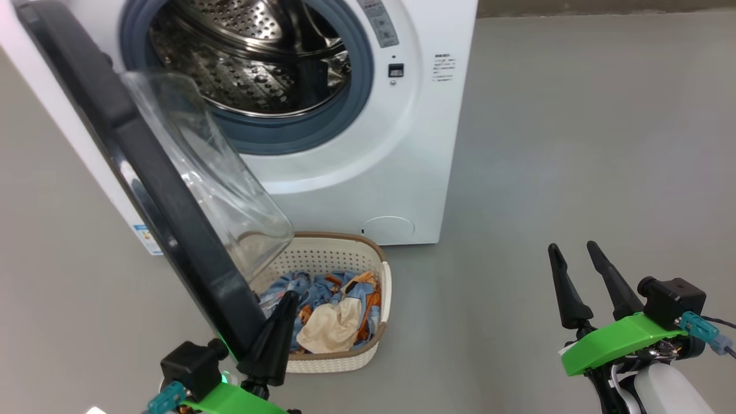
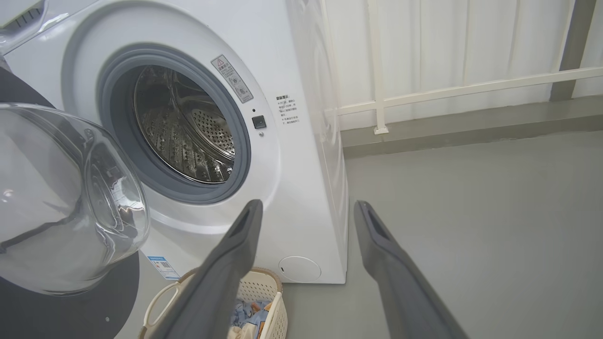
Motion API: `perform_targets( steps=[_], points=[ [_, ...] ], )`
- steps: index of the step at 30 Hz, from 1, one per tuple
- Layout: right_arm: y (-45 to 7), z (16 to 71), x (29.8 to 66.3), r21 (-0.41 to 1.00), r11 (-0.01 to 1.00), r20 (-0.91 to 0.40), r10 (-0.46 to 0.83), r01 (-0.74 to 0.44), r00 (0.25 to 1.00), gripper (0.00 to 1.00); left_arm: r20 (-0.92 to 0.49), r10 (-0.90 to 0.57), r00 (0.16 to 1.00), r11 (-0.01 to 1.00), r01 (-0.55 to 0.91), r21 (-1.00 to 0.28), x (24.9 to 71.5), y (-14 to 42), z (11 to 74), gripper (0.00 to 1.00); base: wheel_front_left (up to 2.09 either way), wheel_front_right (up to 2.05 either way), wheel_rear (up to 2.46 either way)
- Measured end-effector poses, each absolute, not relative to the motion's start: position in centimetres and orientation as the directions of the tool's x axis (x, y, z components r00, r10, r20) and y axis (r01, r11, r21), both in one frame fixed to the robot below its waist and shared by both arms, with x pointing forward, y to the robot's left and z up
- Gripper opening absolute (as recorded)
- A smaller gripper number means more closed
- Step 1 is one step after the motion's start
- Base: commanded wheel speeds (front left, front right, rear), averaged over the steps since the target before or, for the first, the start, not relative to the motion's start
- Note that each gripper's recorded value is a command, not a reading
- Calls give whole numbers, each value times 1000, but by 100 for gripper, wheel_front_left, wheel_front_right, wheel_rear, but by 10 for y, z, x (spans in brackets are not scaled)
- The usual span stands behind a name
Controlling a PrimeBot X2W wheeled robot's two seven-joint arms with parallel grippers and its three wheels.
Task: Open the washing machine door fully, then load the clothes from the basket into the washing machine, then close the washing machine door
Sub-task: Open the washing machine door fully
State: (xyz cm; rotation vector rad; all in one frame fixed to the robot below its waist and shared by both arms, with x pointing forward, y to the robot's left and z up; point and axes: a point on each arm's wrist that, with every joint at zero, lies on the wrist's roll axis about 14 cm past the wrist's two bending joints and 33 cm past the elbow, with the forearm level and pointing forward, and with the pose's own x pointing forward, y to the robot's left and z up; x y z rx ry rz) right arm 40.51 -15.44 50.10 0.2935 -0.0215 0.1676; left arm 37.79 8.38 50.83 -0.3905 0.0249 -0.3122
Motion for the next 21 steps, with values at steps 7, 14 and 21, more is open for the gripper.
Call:
perform_targets(
  steps=[7, 14, 21],
  points=[
    [-137, 501, 412, 285, 935, 46, 209, -213, 977, 100, 31, -250, 968, 892, 242, -380, 372, 102, 508, 0, 0, 0, 0],
    [-116, 503, 419, 287, 921, 53, 262, -266, 964, 100, 23, -182, 983, 915, 178, -363, 361, 129, 506, 0, 0, 0, 0],
    [-100, 504, 425, 290, 908, 54, 300, -302, 953, 100, 15, -127, 992, 928, 124, -351, 355, 148, 506, 0, 0, 0, 0]
  ],
)
